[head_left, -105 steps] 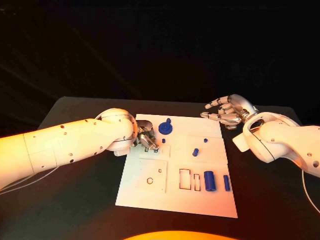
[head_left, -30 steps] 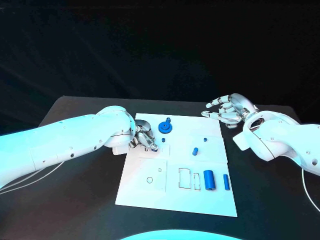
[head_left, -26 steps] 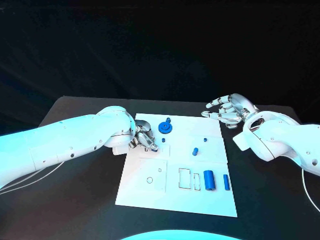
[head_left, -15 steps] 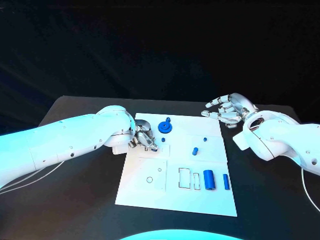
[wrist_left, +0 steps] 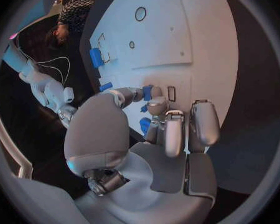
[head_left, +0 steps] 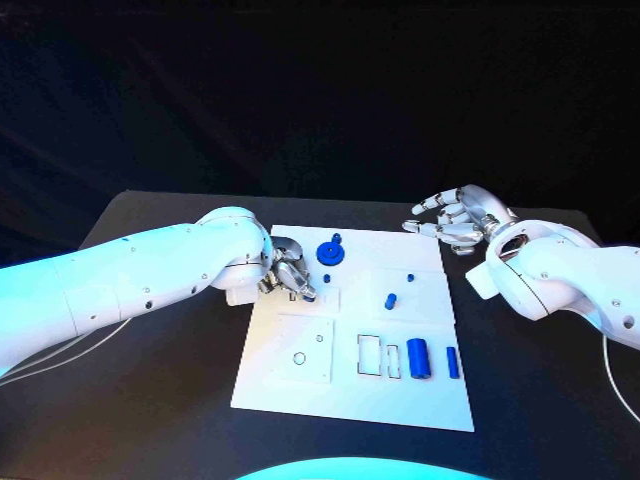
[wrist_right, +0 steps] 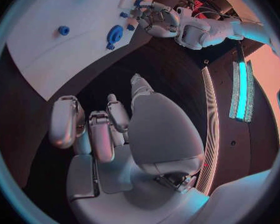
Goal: Assemble the parts on the task board
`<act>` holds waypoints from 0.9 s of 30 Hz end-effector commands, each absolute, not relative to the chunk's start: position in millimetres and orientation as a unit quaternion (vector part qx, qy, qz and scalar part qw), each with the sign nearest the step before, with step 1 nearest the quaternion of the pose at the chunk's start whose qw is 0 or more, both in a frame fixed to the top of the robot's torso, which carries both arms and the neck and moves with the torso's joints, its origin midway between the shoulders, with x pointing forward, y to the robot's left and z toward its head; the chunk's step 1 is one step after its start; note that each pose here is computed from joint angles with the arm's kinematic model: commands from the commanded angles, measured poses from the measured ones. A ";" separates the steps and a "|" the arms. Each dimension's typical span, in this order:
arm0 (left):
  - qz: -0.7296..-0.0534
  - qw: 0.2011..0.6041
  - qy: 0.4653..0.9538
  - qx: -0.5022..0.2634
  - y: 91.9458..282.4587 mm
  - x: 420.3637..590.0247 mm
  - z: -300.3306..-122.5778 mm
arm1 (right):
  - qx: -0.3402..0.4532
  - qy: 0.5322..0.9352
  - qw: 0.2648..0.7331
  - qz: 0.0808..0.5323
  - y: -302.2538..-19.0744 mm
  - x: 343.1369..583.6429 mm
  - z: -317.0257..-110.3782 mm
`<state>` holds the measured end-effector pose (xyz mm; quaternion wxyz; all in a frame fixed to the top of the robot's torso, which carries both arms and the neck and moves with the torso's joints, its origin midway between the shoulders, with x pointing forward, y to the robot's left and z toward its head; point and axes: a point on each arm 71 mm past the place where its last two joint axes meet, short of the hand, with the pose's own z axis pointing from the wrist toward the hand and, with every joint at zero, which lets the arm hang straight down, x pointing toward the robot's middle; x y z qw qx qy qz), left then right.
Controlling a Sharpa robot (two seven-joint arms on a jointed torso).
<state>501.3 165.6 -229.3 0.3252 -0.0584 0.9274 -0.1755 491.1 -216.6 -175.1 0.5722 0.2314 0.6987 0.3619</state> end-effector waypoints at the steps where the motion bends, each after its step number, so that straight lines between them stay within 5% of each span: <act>1: -0.168 0.307 0.935 -0.057 162.5 497.3 -234.9 | 0.224 0.702 0.570 0.364 -215.3 490.7 -175.5; 27: -0.163 0.334 0.926 -0.058 155.8 500.1 -232.6 | 0.224 0.702 0.570 0.363 -215.8 490.0 -175.4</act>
